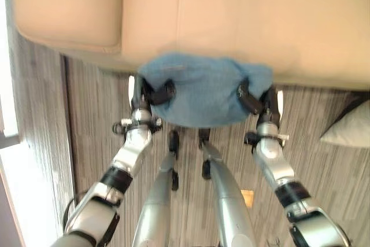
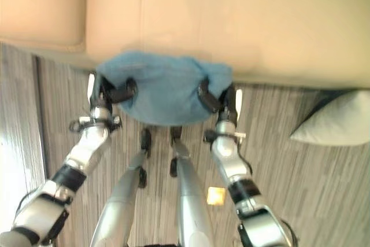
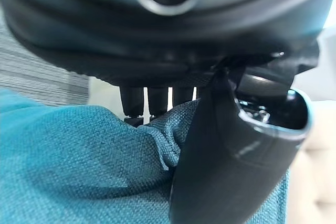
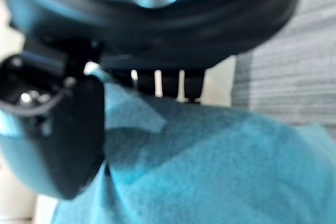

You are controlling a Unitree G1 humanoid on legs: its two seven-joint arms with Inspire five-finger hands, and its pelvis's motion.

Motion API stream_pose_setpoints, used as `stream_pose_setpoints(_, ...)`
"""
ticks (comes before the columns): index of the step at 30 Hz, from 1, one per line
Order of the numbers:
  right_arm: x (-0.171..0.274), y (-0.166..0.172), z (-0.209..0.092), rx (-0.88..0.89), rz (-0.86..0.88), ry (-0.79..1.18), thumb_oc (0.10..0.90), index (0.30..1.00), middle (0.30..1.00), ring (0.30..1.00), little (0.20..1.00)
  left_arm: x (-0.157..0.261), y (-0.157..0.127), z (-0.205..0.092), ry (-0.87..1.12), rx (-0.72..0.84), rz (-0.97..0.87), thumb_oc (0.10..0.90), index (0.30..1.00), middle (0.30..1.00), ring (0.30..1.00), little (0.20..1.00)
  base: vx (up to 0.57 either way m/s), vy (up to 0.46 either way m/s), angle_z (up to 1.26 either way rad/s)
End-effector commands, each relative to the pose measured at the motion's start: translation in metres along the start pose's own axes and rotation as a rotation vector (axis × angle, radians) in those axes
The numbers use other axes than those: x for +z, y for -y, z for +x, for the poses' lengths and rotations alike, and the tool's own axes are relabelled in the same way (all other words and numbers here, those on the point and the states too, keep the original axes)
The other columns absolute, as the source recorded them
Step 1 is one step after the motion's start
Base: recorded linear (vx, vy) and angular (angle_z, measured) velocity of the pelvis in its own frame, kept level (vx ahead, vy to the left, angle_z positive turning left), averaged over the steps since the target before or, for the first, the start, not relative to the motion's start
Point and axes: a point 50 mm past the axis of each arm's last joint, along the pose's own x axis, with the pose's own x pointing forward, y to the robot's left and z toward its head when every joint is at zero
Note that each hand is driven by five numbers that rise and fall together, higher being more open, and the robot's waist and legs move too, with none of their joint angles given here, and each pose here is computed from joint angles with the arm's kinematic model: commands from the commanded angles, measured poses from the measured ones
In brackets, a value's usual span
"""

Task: Pick up all the scattered cushions and arrange them neatly on the sofa.

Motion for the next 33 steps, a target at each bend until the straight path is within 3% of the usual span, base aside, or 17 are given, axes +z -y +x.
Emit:
stream_pose_setpoints(1, 0.042, -0.021, -0.012, 0.147, 0.085, 0.265, 0.400, 0.300, 0.300, 0.300, 0.300, 0.026, 0.040, -0.018, 0.196, -0.201, -0.128, 0.400, 0.300, 0.300, 0.300, 0.300, 0.07, -0.055, 0.00)
stream_pose_setpoints(11, 0.045, 0.028, -0.048, 0.164, -0.110, 0.343, 0.400, 0.300, 0.300, 0.300, 0.300, -0.006, -0.011, -0.067, 0.122, -0.155, -0.065, 0.400, 0.300, 0.300, 0.300, 0.300, 0.13, -0.054, 0.02)
stream_pose_setpoints(16, 0.043, 0.042, -0.058, 0.144, -0.132, 0.323, 0.400, 0.300, 0.300, 0.300, 0.300, -0.008, -0.017, -0.077, 0.107, -0.146, -0.092, 0.400, 0.300, 0.300, 0.300, 0.300, 0.12, -0.013, 0.07)
stream_pose_setpoints(27, 0.040, 0.032, -0.065, 0.168, -0.101, 0.291, 0.400, 0.300, 0.300, 0.300, 0.300, -0.030, -0.022, -0.100, -0.010, -0.157, -0.060, 0.400, 0.300, 0.300, 0.300, 0.300, 0.19, 0.094, -0.21)
stream_pose_setpoints(33, 0.041, 0.016, -0.064, 0.237, -0.056, 0.290, 0.400, 0.300, 0.300, 0.300, 0.300, -0.024, -0.030, -0.097, 0.013, -0.158, -0.009, 0.400, 0.300, 0.300, 0.300, 0.300, 0.13, 0.176, -0.51)
